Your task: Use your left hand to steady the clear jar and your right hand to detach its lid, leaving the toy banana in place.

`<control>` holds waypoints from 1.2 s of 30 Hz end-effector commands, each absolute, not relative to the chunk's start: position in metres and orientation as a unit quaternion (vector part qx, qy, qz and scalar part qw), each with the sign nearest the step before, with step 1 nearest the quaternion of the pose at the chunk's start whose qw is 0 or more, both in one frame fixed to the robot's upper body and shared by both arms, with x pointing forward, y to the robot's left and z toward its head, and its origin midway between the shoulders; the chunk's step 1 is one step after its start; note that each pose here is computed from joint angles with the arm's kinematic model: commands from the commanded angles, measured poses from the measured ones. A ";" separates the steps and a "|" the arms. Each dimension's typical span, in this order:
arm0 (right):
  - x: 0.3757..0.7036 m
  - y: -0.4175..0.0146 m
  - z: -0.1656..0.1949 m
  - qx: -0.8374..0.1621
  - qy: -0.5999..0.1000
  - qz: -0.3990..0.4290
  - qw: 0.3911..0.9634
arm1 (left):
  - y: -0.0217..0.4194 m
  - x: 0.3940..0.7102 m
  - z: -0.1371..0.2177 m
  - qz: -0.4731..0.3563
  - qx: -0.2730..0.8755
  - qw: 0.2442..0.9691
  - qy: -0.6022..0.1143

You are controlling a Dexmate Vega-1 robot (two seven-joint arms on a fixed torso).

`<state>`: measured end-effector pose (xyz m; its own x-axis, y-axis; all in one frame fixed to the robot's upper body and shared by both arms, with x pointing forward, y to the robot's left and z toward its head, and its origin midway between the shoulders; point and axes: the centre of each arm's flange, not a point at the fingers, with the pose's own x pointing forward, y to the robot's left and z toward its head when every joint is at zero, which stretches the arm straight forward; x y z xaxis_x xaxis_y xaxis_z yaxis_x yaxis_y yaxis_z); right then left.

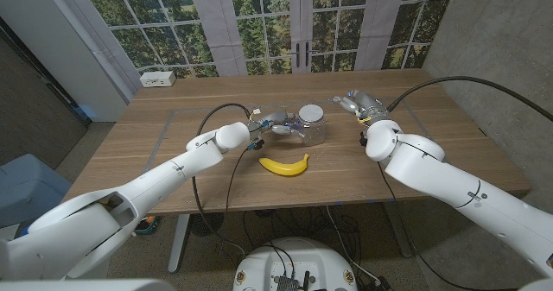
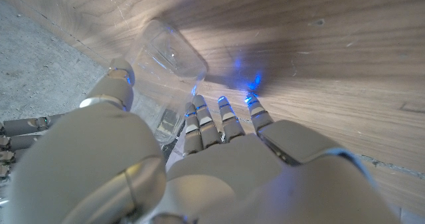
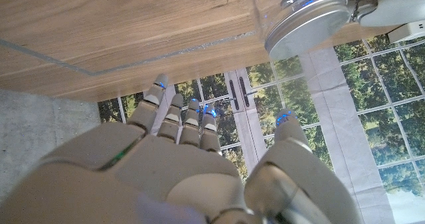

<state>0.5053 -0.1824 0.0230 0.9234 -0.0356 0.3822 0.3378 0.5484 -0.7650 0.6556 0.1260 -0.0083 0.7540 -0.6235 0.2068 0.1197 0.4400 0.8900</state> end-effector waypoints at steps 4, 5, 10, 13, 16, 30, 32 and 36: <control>0.504 -0.164 0.029 -0.502 -0.182 -0.091 0.841 | 0.125 0.653 -0.006 -0.228 0.470 0.805 -0.281; 0.504 -0.162 0.030 -0.505 -0.183 -0.089 0.839 | 0.125 0.654 -0.006 -0.229 0.471 0.804 -0.280; 0.505 -0.157 0.031 -0.518 -0.176 -0.080 0.833 | 0.124 0.654 -0.007 -0.231 0.474 0.804 -0.274; 0.504 -0.156 0.032 -0.519 -0.178 -0.078 0.832 | 0.124 0.655 -0.009 -0.235 0.478 0.803 -0.270; 0.503 -0.156 0.033 -0.519 -0.180 -0.078 0.832 | 0.123 0.656 -0.010 -0.241 0.479 0.801 -0.265; 0.508 -0.139 0.037 -0.568 -0.154 -0.072 0.805 | 0.117 0.659 -0.011 -0.249 0.497 0.787 -0.267; 0.509 -0.136 0.038 -0.579 -0.149 -0.071 0.799 | 0.117 0.659 -0.010 -0.249 0.498 0.785 -0.270; 0.513 -0.129 0.040 -0.601 -0.134 -0.066 0.785 | 0.117 0.660 -0.010 -0.249 0.498 0.784 -0.272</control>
<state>0.5072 -0.1469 0.0340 0.9400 0.0526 0.3371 0.2935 0.3789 -0.8776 0.6581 0.1194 -0.0099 0.7363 -0.6516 0.1825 0.1254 0.3964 0.9095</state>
